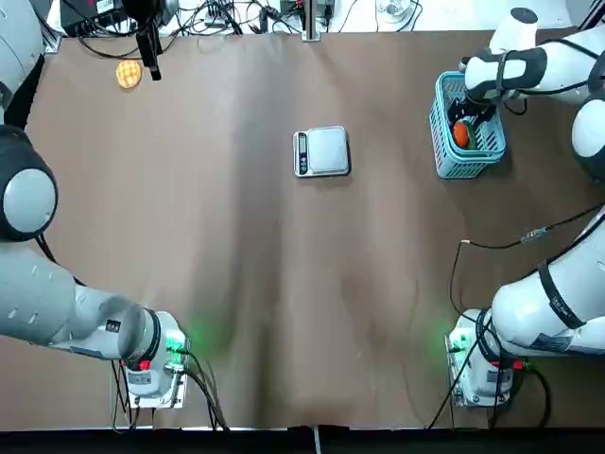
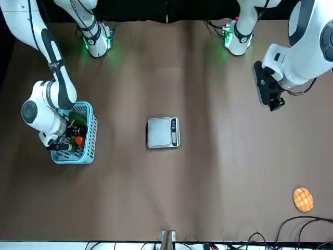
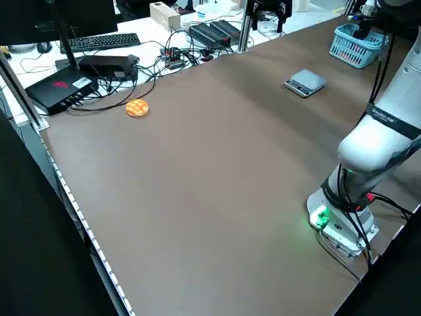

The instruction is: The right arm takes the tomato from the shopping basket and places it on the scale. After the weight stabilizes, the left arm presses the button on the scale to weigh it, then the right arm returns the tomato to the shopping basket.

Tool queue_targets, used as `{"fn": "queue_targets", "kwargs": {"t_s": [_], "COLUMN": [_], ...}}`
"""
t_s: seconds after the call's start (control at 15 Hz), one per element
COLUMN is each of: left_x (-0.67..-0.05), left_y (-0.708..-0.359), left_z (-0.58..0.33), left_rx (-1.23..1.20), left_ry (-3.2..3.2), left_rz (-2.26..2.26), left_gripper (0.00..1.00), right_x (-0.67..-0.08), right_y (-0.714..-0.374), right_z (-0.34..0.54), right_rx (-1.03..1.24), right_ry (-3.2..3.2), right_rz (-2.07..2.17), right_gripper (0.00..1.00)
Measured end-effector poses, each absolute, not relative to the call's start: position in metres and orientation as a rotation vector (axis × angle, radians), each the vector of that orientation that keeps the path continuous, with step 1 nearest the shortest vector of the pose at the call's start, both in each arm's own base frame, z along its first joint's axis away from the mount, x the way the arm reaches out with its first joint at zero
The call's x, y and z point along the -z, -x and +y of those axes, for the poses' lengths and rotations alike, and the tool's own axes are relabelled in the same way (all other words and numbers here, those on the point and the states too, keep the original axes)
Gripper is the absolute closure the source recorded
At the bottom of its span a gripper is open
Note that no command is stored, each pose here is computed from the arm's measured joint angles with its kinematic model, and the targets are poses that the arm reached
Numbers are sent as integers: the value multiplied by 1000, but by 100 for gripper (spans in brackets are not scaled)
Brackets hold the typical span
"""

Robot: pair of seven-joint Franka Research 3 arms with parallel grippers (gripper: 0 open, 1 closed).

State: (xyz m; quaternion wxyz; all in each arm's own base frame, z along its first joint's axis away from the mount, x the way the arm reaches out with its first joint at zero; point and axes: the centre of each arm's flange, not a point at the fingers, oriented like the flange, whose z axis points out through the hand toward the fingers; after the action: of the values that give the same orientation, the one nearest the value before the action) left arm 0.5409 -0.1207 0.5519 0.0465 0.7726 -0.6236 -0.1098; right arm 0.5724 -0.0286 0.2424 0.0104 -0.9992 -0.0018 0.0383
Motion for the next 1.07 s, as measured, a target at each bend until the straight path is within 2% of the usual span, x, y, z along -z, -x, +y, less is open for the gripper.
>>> {"fn": "queue_targets", "kwargs": {"t_s": [0.27, 0.67, 0.73, 0.87, 0.93, 1.07], "left_x": [-550, -541, -540, -538, -538, -536], "left_y": [-543, -547, -548, -548, -548, -549], "left_z": [-121, -125, -126, -126, -126, -127], "left_rx": [320, 313, 310, 312, 313, 305], "left_ry": [-2283, -2144, -2132, -2119, -2116, -2108], "left_rz": [-1987, -2108, -2113, -2119, -2120, -2113], "left_gripper": [0, 0, 0, 0, 0, 1], "right_x": [-233, -220, -219, -218, -218, -219], "right_y": [-571, -569, -569, -569, -569, -570], "right_z": [1, -9, -10, -10, -10, -11], "right_rx": [-148, -183, -186, -187, -187, -185], "right_ry": [3118, 3118, 3118, 3118, 3118, 3118], "right_rz": [-81, -53, -51, -50, -50, -48], "right_gripper": [4, 7, 14, 17, 26, 30]}}
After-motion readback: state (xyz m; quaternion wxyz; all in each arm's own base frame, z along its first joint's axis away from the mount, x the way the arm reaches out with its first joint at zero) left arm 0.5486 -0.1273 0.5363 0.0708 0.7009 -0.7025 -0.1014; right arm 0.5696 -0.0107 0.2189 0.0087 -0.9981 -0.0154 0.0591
